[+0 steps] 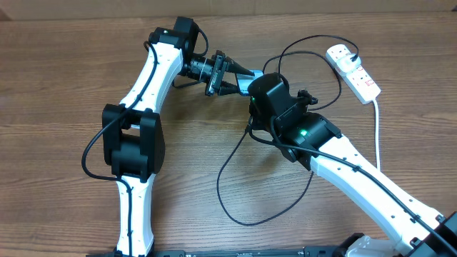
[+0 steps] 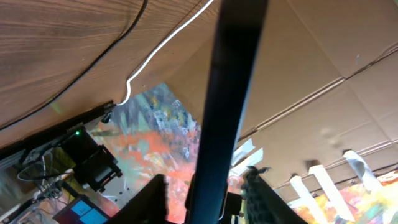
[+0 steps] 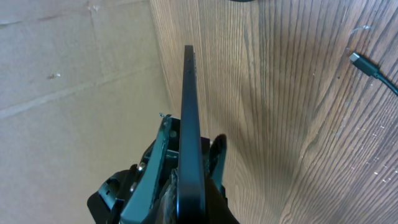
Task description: Plug charger to phone and switch on socket
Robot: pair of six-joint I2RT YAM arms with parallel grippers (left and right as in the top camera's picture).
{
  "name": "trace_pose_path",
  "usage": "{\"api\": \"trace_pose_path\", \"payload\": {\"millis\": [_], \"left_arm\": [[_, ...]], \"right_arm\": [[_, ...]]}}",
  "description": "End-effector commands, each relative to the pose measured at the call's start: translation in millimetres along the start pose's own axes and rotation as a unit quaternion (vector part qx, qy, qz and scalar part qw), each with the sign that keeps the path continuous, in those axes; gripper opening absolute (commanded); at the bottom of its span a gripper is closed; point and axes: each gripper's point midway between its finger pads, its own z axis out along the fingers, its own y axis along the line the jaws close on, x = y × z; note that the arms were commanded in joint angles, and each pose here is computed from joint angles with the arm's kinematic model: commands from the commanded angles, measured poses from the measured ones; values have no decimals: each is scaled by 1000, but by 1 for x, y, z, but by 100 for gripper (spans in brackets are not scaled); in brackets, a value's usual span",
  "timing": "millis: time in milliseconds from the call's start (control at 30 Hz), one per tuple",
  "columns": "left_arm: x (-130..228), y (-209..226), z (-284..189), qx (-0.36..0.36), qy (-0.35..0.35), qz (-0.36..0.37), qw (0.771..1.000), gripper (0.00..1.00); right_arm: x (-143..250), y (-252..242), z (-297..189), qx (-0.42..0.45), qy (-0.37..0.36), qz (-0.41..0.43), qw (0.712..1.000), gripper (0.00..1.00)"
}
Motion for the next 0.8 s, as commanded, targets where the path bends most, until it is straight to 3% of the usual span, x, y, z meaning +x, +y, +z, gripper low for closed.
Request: {"api": "trace_pose_path", "payload": {"millis": [0, 433, 767], "left_arm": [[-1, -5, -4, 4, -4, -3, 1000, 28], [-2, -7, -3, 6, -5, 0, 1000, 28], [-2, -7, -3, 6, -5, -9, 1000, 23]], "right_arm": [[7, 24, -18, -35, 23, 82, 996, 4], [14, 34, -20, -53, 39, 89, 994, 4], [14, 33, -20, -52, 39, 89, 994, 4]]}}
